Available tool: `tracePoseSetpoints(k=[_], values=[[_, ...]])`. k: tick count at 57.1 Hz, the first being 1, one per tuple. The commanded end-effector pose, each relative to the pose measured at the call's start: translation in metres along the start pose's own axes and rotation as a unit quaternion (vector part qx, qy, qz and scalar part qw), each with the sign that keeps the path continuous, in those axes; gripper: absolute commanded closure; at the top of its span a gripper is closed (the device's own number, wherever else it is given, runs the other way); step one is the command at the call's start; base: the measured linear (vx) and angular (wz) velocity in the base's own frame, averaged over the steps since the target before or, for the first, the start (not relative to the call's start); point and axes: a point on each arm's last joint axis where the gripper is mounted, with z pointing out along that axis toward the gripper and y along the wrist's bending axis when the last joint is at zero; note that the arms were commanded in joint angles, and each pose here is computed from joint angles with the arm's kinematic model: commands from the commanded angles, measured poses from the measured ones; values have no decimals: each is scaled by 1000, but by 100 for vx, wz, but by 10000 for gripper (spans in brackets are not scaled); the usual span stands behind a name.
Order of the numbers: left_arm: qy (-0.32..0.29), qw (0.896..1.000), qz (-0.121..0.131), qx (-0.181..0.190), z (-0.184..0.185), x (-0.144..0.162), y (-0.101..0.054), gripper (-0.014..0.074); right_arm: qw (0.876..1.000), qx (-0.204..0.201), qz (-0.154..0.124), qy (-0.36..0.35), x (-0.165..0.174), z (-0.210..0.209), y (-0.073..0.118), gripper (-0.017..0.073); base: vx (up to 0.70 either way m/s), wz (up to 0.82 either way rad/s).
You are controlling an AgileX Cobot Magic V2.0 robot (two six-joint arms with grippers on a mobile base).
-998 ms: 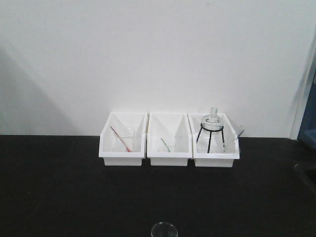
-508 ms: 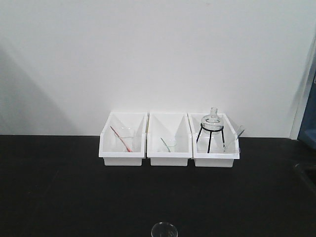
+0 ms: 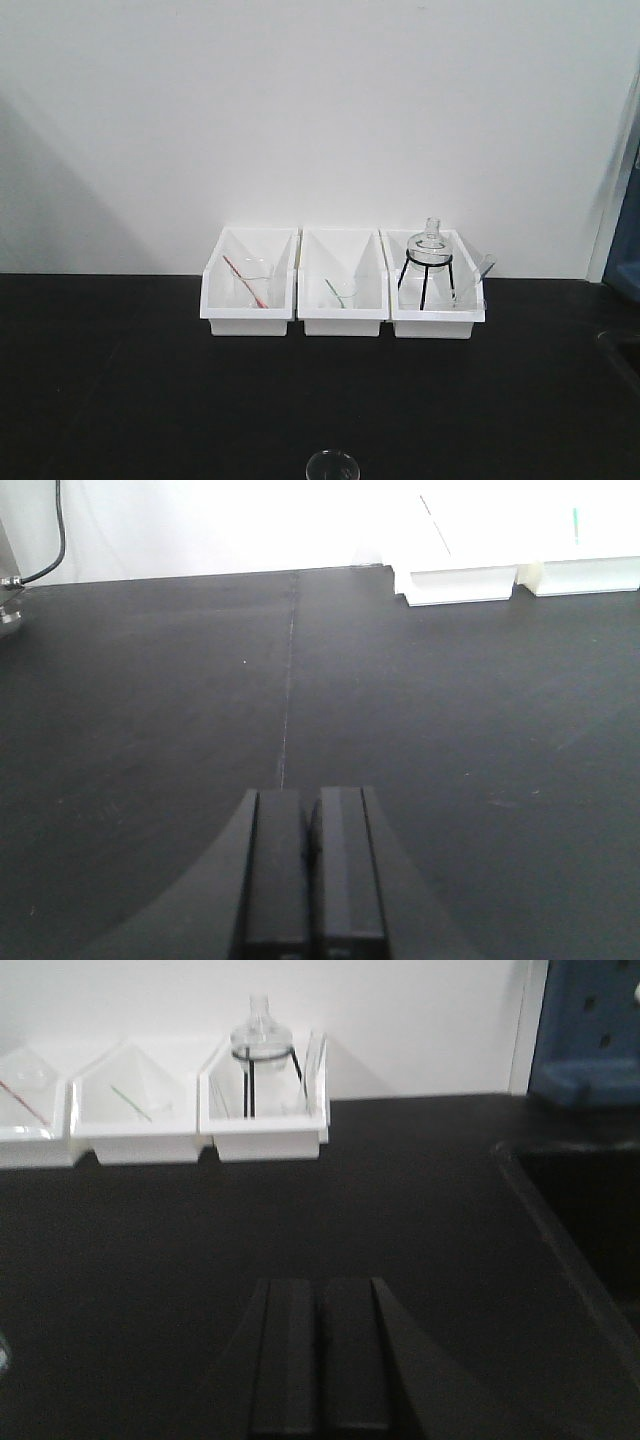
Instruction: Pick beaker and place in left cabinet
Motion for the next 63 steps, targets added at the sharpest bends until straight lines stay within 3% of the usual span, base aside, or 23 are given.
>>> tracePoseSetpoints(k=[1, 9, 21, 32, 37, 42, 47, 55, 63], values=[[-55, 998, -3, 12, -3, -11, -2, 590, 999, -17, -5, -32, -16, 13, 4, 518, 0, 0], [-55, 998, -3, 12, -3, -11, -2, 590, 999, -33, 7, -27, -14, 32, 6, 432, 0, 0], [-55, 998, -3, 12, -3, -11, -2, 590, 997, -64, 14, -39, -9, 60, 12, 231, 0, 0], [-55, 998, -3, 12, -3, -11, -2, 590, 991, -110, 16, -76, -2, 87, 19, 76, 0, 0], [-55, 998, -3, 12, -3, -11, -2, 590, 982, -172, -14, -78, 6, 96, 30, 54, 0, 0], [-55, 998, -3, 12, -3, -11, -2, 590, 956, -276, -62, -78, 17, 99, 47, 39, 0, 0], [-55, 998, -3, 12, -3, -11, -2, 590, 937, -335, -73, -63, 28, 104, 59, 27, 0, 0], [-55, 998, -3, 12, -3, -11, -2, 590, 929, -361, -72, -31, 43, 117, 79, 11, 0, 0], [-55, 998, -3, 12, -3, -11, -2, 590, 924, -368, -99, -31, 54, 133, 104, -6, 0, 0]])
